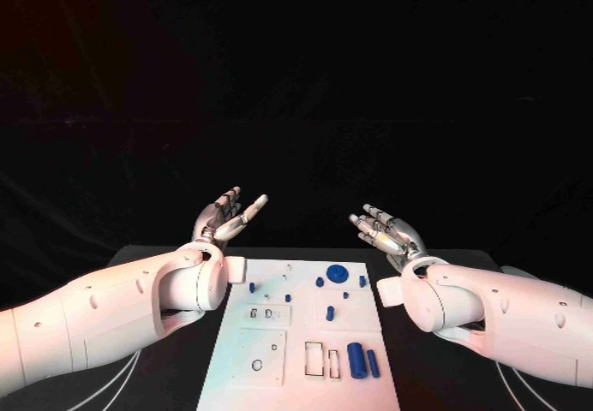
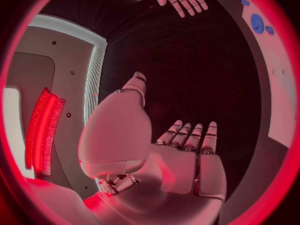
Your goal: Assemble the parts on the task board
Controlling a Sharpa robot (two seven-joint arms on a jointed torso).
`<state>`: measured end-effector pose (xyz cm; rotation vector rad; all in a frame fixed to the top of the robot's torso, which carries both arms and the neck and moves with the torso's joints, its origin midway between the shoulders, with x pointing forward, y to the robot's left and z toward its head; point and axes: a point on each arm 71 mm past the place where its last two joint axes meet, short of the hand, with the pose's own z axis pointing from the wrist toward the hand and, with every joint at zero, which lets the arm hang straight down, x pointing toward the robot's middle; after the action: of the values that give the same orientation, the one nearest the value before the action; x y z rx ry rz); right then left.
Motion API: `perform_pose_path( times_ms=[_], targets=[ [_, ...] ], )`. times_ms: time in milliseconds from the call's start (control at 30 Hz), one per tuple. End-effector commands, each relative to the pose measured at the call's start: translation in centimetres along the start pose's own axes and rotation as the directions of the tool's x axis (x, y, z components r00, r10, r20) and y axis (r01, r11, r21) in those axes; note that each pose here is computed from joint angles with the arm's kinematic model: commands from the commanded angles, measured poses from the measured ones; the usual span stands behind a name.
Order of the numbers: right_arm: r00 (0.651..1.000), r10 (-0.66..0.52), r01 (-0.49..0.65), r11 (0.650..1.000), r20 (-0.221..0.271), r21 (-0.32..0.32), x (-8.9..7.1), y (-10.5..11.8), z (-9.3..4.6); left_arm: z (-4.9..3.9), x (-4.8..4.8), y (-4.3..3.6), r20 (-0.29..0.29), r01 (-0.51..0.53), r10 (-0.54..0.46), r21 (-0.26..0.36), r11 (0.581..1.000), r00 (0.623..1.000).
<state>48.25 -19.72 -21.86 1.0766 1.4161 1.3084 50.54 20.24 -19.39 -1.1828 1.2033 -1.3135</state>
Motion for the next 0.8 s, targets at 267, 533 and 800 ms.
perform_pose_path(
  times_ms=[267, 533, 800],
  targets=[
    [0.969, -0.030, 0.039, 0.999, -0.246, 0.034, 1.1, 0.0, 0.3, 0.05, 0.51, -0.09, -0.056, 0.051, -0.051, -0.002, 0.999, 0.997],
    [0.847, -0.522, 0.491, 0.841, -0.102, -0.228, -1.4, 2.2, 1.0, -0.57, -0.50, -0.55, -0.081, 0.049, -0.048, 0.011, 0.999, 0.996],
    [0.718, -0.687, 0.647, 0.719, -0.115, -0.255, -1.6, 3.0, 1.4, -1.68, -0.15, -1.43, -0.130, 0.047, -0.045, 0.018, 0.999, 0.991]
  ],
)
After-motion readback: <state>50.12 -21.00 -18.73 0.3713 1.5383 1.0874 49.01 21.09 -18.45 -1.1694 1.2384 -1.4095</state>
